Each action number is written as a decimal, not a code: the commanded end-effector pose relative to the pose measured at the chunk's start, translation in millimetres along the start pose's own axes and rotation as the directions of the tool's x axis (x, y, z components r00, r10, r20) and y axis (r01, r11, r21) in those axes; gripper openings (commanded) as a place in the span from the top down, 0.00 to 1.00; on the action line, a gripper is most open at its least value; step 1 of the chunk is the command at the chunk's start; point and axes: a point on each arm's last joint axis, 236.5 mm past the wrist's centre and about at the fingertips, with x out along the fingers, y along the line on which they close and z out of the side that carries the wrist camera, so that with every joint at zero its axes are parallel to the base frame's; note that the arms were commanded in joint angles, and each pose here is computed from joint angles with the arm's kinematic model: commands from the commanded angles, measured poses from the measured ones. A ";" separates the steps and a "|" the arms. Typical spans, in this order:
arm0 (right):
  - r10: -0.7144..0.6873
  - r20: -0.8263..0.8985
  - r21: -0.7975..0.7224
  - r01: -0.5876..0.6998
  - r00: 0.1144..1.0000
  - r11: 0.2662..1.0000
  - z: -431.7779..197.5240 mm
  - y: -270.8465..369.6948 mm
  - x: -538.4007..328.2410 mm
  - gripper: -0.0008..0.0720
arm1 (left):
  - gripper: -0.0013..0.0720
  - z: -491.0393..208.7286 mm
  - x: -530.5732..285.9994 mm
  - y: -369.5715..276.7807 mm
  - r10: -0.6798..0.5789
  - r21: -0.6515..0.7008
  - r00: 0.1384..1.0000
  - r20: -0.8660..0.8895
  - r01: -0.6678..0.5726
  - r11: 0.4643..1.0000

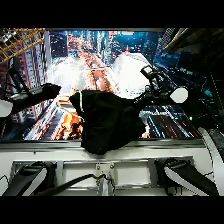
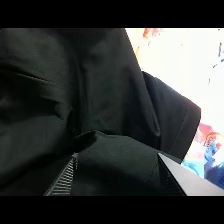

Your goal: Fold the clothes and pants, and hang the long-sleeved shirts on hangers.

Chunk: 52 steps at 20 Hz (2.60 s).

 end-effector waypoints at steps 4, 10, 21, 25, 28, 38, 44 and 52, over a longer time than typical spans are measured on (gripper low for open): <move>0.001 0.001 -0.001 -0.001 1.000 1.000 0.5 0.4 -0.3 0.21 | 0.96 0.3 0.1 -0.2 0.000 0.001 1.000 0.000 0.000 1.000; 0.001 0.001 -0.001 -0.001 1.000 1.000 0.5 0.4 -0.3 0.21 | 0.96 0.3 0.1 -0.2 0.000 0.001 1.000 0.000 0.000 1.000; 0.001 0.001 -0.001 -0.001 1.000 1.000 0.5 0.4 -0.3 0.21 | 0.96 -3.4 6.4 3.3 0.005 -0.006 1.000 -0.019 -0.006 1.000; 0.002 0.002 0.000 -0.002 1.000 1.000 0.6 0.7 -0.3 0.21 | 0.96 38.7 8.2 12.2 0.034 -0.015 0.987 0.156 -0.032 0.999; 0.001 0.002 0.000 -0.001 1.000 1.000 0.7 0.6 -0.3 0.21 | 0.96 53.4 7.6 15.6 0.045 -0.019 0.975 0.217 -0.042 0.999; 0.005 0.010 0.006 -0.006 1.000 1.000 2.7 1.6 -0.2 0.21 | 0.96 -4.5 17.9 14.0 0.027 -0.020 1.000 -0.011 -0.027 0.999; 0.060 0.080 0.059 -0.065 0.995 0.996 19.0 14.4 -1.2 0.21 | 0.95 -58.2 33.3 38.0 0.058 -0.061 0.989 -0.135 -0.067 0.996; 0.150 0.135 0.121 -0.166 0.980 0.979 32.0 35.8 -5.0 0.21 | 0.43 -108.1 78.2 66.0 0.056 -0.209 0.950 -0.306 -0.125 0.970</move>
